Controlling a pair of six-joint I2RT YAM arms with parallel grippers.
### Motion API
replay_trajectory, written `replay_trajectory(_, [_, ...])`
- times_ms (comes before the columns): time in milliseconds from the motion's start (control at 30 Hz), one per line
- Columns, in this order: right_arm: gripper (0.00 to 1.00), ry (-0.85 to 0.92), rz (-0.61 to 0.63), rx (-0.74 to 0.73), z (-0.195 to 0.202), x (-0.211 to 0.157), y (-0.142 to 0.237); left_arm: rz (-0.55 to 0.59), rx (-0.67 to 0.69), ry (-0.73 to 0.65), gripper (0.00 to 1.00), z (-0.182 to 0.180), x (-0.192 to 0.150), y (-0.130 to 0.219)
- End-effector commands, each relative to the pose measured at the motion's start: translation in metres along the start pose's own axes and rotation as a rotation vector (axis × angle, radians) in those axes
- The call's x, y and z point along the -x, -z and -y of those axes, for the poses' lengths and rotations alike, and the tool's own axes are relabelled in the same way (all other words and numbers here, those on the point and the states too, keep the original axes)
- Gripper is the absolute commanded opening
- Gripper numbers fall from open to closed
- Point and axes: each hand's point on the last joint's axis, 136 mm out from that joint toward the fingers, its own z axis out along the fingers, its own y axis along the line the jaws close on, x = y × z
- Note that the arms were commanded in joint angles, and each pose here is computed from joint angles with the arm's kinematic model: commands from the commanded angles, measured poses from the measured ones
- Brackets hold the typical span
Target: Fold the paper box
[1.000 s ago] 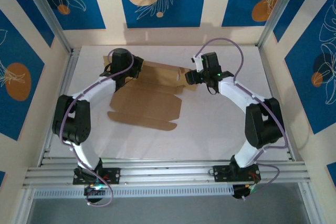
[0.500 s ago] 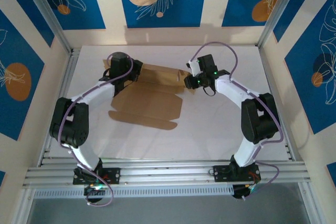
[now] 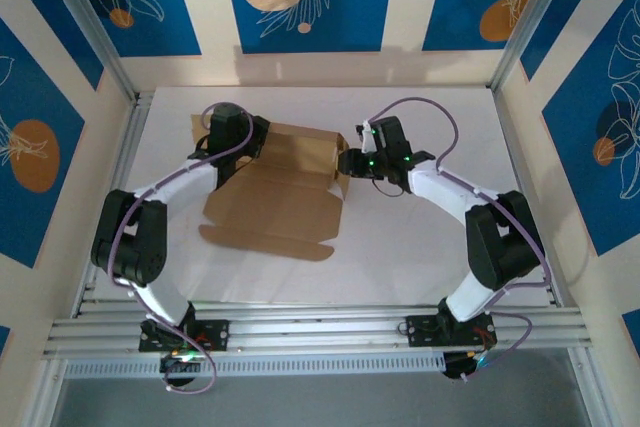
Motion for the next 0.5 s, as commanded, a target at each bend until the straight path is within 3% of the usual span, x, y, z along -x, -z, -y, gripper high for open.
replay_trajectory(0, [0.35,0.049,0.039,0.116,-0.038,0.005,0.001,-0.063,-0.018,-0.106,0.00,-0.003,-0.025,0.006])
replay_trajectory(300, [0.52,0.203,0.058,0.056,-0.042,-0.007,-0.014,-0.089,-0.074,-0.189,0.00,-0.019,-0.037,0.012])
replay_trajectory(467, [0.67,0.399,0.057,0.157,-0.057,-0.011,-0.008,-0.116,-0.052,-0.190,0.00,-0.032,-0.042,0.014])
